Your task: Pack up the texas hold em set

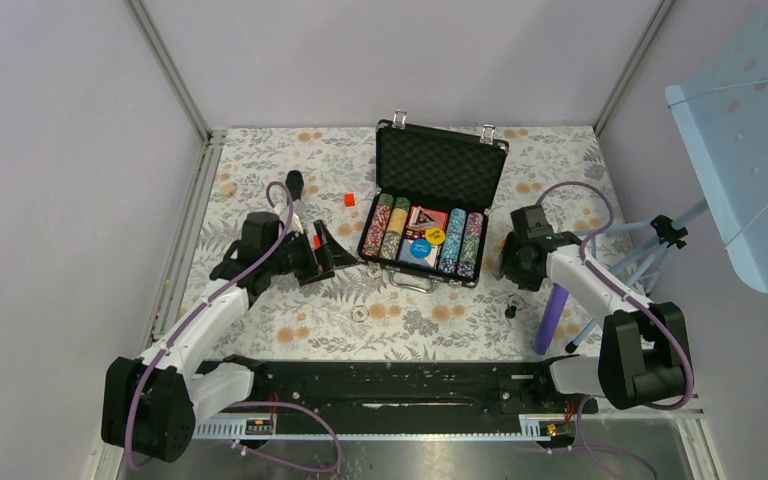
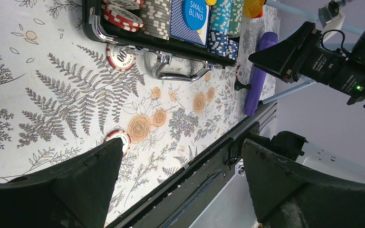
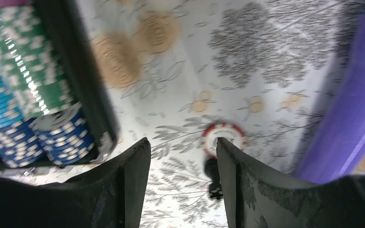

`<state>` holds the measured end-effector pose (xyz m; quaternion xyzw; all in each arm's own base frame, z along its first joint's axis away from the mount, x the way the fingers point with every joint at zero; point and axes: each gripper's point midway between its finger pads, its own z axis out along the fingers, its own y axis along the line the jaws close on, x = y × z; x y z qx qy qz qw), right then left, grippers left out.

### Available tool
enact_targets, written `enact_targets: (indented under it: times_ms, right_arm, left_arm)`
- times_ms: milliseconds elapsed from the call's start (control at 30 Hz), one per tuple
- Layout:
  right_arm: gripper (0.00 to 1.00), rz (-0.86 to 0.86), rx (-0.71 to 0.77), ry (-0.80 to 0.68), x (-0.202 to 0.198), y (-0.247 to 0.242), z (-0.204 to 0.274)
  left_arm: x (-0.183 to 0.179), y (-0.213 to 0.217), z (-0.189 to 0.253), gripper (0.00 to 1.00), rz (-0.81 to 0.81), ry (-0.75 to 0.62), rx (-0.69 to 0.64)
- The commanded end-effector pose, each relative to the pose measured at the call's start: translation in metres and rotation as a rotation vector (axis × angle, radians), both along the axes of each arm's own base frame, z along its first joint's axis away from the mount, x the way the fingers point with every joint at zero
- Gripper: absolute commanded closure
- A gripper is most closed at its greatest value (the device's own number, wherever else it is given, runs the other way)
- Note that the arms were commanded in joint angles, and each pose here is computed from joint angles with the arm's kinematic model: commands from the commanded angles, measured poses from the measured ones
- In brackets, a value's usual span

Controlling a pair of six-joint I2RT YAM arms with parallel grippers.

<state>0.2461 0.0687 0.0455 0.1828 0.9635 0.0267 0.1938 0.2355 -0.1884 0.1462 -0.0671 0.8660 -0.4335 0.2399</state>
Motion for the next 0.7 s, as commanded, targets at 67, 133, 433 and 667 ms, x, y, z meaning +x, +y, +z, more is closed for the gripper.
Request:
enact_targets:
  times_ms: [67, 133, 433, 667]
  right_arm:
    - [0.41, 0.002, -0.008, 0.067, -0.013, -0.016, -0.010]
    - [0.41, -0.002, 0.007, 0.092, -0.016, -0.013, -0.020]
    - [0.43, 0.005, 0.037, 0.151, -0.023, -0.007, -0.037]
    - [0.43, 0.016, 0.055, 0.178, -0.027, -0.003, -0.037]
  left_arm:
    - [0.006, -0.002, 0.020, 0.06, -0.016, -0.064, -0.022]
    - [0.006, -0.002, 0.020, 0.06, -0.017, -0.063, -0.024]
    - [0.006, -0.002, 0.018, 0.05, -0.016, -0.061, -0.020]
    - [0.007, -0.002, 0.018, 0.06, -0.013, -0.061, -0.018]
